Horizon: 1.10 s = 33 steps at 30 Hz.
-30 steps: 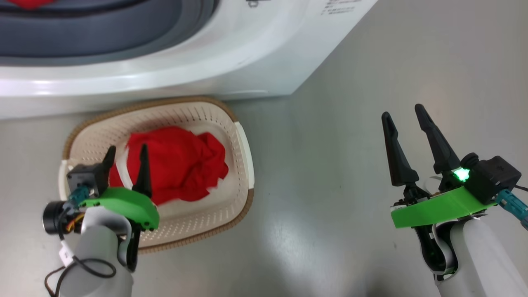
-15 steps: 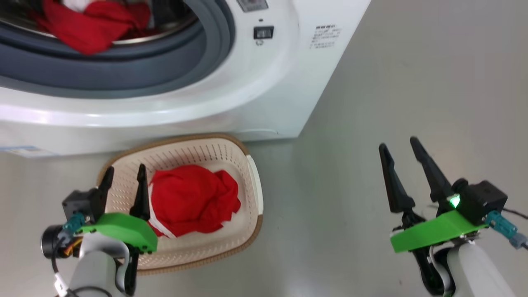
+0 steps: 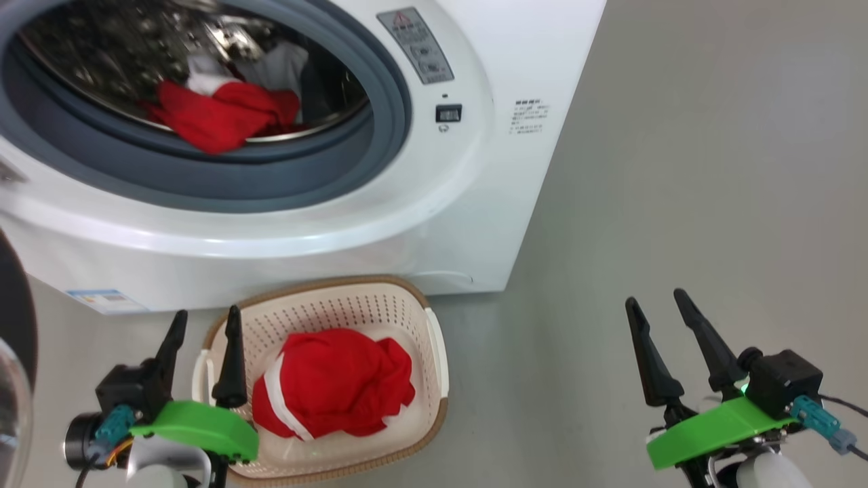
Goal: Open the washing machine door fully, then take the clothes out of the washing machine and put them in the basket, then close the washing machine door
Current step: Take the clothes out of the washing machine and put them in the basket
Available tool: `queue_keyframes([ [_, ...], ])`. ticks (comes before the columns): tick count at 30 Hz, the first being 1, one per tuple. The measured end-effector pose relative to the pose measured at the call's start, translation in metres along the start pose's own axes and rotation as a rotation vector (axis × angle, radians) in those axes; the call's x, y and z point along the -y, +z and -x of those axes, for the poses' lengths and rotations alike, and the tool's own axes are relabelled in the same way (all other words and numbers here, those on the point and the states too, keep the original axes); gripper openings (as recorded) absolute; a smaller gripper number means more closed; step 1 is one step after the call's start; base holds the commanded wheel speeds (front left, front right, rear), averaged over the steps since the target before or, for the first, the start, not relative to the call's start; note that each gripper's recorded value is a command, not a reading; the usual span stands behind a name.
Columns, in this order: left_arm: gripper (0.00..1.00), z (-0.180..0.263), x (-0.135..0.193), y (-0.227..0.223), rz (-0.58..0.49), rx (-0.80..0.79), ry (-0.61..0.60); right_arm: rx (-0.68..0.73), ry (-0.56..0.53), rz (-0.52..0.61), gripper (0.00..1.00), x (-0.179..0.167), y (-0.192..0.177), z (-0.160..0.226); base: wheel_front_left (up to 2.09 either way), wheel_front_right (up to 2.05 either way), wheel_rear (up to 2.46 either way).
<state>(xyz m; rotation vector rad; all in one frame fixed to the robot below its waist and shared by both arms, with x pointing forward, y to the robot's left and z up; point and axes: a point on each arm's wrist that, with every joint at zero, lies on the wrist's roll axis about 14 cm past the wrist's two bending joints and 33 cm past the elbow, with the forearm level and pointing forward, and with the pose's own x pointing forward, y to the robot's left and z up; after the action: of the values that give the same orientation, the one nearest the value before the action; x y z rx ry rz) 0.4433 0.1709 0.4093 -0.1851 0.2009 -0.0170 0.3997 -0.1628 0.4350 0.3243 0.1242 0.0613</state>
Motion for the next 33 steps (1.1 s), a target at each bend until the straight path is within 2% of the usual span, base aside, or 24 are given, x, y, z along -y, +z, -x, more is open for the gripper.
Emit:
queue_keyframes([
  [16, 1.00, 0.055, -0.008, 0.036, -0.017, 0.127, 0.022, 0.015, 0.005, -0.003, 1.00, -0.006, 0.005, 0.036, 0.00, 0.00, 0.00],
  [25, 1.00, 0.081, -0.020, 0.035, -0.003, 0.139, 0.087, 0.018, -0.021, -0.002, 1.00, 0.002, 0.006, 0.048, 0.00, 0.00, 0.00],
  [33, 1.00, 0.086, -0.018, 0.032, -0.014, 0.132, 0.091, 0.012, -0.030, -0.003, 1.00, 0.005, 0.004, 0.049, 0.00, 0.00, 0.00],
])
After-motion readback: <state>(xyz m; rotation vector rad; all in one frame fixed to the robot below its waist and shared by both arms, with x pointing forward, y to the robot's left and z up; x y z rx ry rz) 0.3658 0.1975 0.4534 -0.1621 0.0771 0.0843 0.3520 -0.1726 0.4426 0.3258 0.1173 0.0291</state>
